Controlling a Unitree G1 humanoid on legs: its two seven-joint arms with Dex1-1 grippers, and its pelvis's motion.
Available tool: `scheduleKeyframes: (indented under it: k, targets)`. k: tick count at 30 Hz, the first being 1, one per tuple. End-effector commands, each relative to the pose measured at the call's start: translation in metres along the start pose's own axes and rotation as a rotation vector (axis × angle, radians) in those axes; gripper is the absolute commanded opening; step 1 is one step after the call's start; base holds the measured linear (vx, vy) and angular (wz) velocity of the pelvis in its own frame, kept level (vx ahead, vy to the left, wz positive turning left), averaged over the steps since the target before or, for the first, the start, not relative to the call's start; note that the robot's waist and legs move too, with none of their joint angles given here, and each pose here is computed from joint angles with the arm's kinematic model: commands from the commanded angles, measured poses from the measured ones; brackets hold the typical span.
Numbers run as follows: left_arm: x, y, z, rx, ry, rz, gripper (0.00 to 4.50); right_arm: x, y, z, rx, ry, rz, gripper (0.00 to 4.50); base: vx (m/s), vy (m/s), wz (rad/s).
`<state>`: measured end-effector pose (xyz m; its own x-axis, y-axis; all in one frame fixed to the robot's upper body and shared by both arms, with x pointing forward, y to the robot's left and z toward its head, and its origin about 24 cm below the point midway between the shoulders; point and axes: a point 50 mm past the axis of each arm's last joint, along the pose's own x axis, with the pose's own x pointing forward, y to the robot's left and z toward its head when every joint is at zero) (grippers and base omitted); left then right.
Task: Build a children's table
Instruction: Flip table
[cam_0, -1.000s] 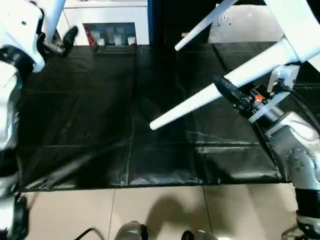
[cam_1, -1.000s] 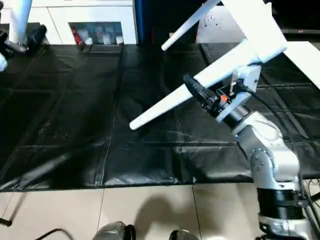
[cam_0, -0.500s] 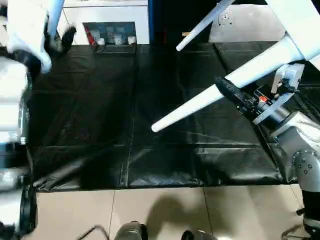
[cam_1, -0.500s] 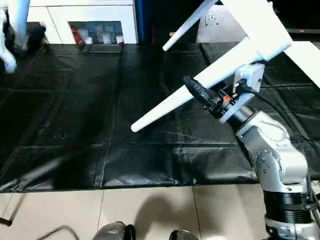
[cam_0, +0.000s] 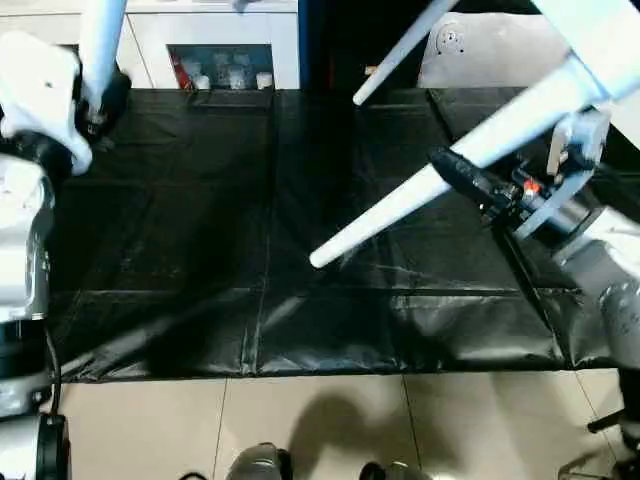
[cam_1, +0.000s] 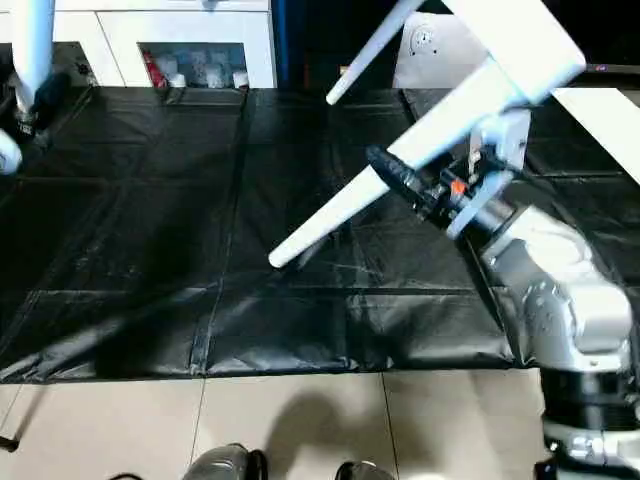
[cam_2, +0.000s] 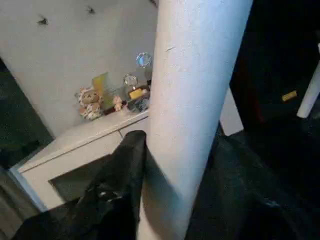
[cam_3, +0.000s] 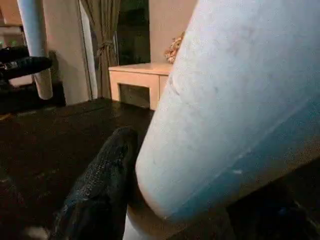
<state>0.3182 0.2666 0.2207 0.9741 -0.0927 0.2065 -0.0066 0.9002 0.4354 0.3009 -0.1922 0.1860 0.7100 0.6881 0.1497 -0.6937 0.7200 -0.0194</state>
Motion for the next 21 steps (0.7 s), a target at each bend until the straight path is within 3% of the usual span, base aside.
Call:
scheduleKeyframes:
  k: [1,14,20,21]
  targets:
    - [-0.003,-0.016,-0.005,-0.039,0.018,-0.068,1.76,0.002,-0.002,0.003,-0.086,0.075,0.025,2.16,0.000,0.000,0.00]
    - [-0.050,-0.041,-0.035,-0.121,0.149,-0.088,1.49,0.009,-0.016,0.033,-0.197,0.071,0.050,2.14,0.000,0.000,0.00]
    - [-0.085,-0.066,-0.044,-0.184,0.216,-0.098,1.48,0.012,-0.018,0.039,-0.213,0.073,0.059,2.09,0.000,0.000,0.00]
    - [-0.095,-0.077,-0.042,-0.210,0.233,-0.091,1.48,0.013,-0.019,0.038,-0.215,0.078,0.062,2.05,0.000,0.000,0.00]
